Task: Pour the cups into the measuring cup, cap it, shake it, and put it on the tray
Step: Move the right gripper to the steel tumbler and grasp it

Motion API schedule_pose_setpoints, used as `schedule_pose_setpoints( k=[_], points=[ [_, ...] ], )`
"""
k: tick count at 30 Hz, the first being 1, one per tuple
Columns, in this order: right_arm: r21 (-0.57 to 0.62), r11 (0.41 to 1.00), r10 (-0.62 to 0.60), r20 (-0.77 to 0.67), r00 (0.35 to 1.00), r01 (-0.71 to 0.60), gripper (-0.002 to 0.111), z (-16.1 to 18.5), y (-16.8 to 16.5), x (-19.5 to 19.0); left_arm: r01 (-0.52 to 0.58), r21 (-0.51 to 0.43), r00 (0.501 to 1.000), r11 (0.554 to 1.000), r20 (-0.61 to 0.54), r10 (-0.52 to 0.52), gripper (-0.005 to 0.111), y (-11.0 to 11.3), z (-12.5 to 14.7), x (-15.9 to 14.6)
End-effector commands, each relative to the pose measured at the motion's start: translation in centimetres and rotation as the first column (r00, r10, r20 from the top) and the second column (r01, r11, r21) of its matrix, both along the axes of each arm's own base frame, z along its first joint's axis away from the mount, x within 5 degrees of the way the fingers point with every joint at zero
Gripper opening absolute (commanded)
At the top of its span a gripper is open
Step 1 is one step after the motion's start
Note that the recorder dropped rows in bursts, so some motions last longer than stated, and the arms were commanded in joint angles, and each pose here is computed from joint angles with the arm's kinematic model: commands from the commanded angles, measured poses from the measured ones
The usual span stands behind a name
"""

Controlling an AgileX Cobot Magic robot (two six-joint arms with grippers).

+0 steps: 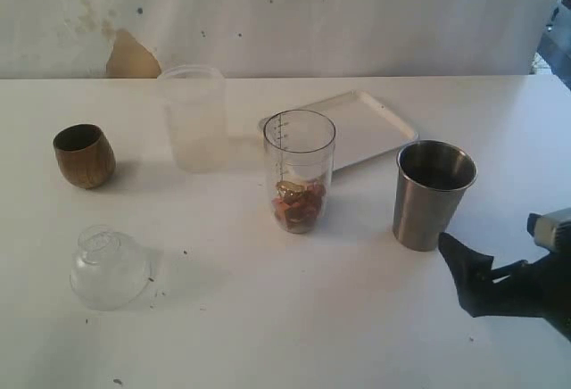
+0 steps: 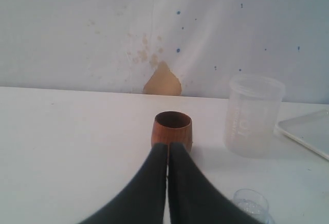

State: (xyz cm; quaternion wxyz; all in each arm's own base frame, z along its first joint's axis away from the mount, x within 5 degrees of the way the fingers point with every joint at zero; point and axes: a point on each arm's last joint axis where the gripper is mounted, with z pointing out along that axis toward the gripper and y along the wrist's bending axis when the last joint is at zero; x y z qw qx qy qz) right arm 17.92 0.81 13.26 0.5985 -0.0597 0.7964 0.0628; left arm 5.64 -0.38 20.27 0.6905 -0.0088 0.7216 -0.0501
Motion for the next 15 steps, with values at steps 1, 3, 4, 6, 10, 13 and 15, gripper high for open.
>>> schedule_pose_setpoints(
  k=[1, 3, 4, 6, 10, 13, 15],
  points=[
    [-0.005, 0.999, 0.034, -0.003, 0.999, -0.034, 0.105, -0.7, 0.2, 1.5, 0.005, -0.007, 1.0, 1.0, 0.002, -0.005, 0.001, 0.0, -0.1, 0.0],
    [-0.005, 0.998, 0.065, -0.017, 0.998, -0.065, 0.105, -1.3, 0.4, 2.3, 0.005, -0.007, 1.0, 1.0, 0.002, -0.005, 0.001, 0.0, -0.1, 0.0],
    [-0.007, 0.997, 0.077, -0.023, 0.997, -0.077, 0.105, -1.5, 0.4, 2.6, 0.005, -0.007, 1.0, 1.0, 0.002, -0.005, 0.001, 0.0, -0.1, 0.0],
    [-0.012, 0.996, 0.086, -0.037, 0.996, -0.086, 0.105, -2.1, 0.4, 3.3, 0.005, -0.007, 1.0, 1.0, 0.002, -0.005, 0.001, 0.0, -0.1, 0.0],
    [-0.02, 0.994, 0.107, -0.042, 0.993, -0.108, 0.105, -2.9, 0.4, 4.9, 0.005, -0.007, 1.0, 1.0, 0.002, -0.005, 0.001, 0.0, -0.1, 0.0],
    [-0.022, 0.99, 0.137, -0.037, 0.99, -0.138, 0.105, -3.2, 0.6, 5.8, 0.005, -0.007, 1.0, 1.0, 0.002, -0.005, 0.001, 0.0, -0.1, 0.0],
    [-0.023, 0.99, 0.141, -0.032, 0.989, -0.142, 0.105, -3.4, 0.6, 6.3, 0.005, -0.007, 1.0, 1.0, 0.002, -0.005, 0.001, 0.0, -0.1, 0.0]
  ],
)
